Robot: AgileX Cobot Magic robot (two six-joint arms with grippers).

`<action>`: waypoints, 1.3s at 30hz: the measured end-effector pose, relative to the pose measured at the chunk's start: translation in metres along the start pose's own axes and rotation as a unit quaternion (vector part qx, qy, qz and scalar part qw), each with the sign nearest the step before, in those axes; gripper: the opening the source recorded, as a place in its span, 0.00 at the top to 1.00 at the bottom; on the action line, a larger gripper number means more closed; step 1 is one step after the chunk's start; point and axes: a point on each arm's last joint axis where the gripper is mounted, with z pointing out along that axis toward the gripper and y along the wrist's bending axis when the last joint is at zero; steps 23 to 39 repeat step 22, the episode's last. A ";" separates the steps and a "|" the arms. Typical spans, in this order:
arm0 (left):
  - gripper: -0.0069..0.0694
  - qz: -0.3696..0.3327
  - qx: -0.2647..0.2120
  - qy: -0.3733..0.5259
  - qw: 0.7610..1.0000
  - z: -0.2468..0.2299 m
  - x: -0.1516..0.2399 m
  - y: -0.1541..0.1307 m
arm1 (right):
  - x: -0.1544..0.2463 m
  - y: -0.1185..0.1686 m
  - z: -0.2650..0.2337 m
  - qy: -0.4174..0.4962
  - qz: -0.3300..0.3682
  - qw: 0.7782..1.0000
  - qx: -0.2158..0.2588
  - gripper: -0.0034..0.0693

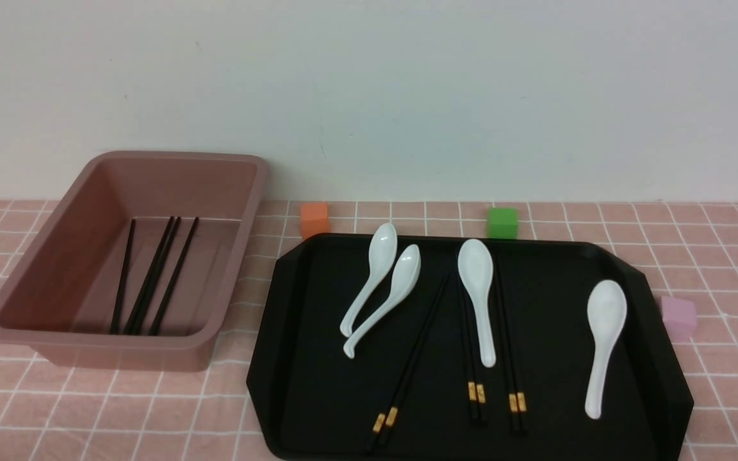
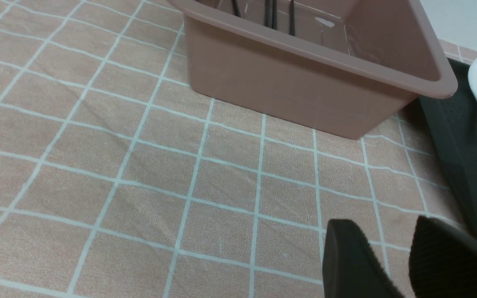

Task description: On pink tablecloth take chopsticks from black tray and put them in box.

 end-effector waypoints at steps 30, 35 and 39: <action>0.60 0.000 0.000 0.000 1.000 0.000 0.000 0.000 | 0.000 0.000 0.000 0.000 0.000 1.000 0.000 0.85; 0.60 0.000 0.000 0.000 1.000 0.000 0.000 0.000 | 0.000 0.000 0.000 0.000 0.000 1.000 0.000 0.85; 0.60 0.000 0.000 0.000 1.000 0.000 0.000 0.000 | 0.000 0.000 0.000 0.000 0.000 1.000 0.000 0.85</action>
